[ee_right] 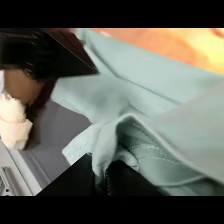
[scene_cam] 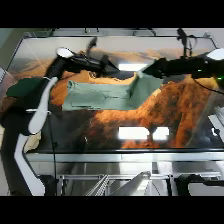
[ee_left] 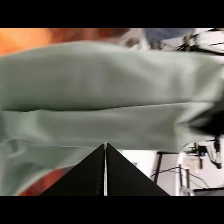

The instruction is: Fold the shirts.

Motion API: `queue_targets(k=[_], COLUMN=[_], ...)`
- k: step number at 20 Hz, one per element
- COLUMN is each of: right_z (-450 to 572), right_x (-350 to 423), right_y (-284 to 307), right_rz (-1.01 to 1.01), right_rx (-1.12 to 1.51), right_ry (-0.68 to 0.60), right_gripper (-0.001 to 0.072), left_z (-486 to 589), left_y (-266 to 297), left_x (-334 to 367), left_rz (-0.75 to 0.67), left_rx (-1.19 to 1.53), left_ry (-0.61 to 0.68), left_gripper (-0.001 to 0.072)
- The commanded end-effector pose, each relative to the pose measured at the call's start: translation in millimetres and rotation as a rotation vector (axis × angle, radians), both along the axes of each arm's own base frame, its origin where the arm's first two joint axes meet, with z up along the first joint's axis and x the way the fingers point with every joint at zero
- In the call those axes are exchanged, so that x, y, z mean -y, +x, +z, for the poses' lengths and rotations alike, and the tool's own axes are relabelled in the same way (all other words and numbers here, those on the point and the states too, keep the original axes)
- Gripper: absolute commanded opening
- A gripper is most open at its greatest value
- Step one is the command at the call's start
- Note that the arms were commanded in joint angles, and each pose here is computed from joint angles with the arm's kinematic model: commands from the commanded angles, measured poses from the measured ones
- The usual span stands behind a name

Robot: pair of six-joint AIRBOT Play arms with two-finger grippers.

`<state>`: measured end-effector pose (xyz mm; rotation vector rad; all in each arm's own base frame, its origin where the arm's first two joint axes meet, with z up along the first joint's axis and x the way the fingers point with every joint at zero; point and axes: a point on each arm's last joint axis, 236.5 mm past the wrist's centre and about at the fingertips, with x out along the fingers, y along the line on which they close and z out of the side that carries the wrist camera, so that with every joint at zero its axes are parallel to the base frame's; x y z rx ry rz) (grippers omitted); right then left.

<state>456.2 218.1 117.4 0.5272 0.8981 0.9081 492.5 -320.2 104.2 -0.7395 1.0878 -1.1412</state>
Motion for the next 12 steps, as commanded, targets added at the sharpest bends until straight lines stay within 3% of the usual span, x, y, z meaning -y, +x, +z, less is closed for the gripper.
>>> queue_targets(k=[1,6,12], right_z=[2.6,-22.6,-95.0], right_x=[-95.6,-240.1,-338.6], right_y=[-0.3,-3.1,-12.4], right_rz=[0.057,0.18,0.194], right_rx=[0.058,0.082,0.038], right_ry=[0.046,0.102,0.209], right_gripper=[0.0021,0.002,0.0021], left_z=[72.2,79.6,33.9], left_y=[-10.9,-21.9,-48.2], left_x=[-78.0,-171.4,-201.2], left_rz=[0.03,0.172,0.191], left_rx=[0.09,0.124,0.049], left_ry=[-0.053,0.027,0.035], left_gripper=[0.0021,0.0021,0.0022])
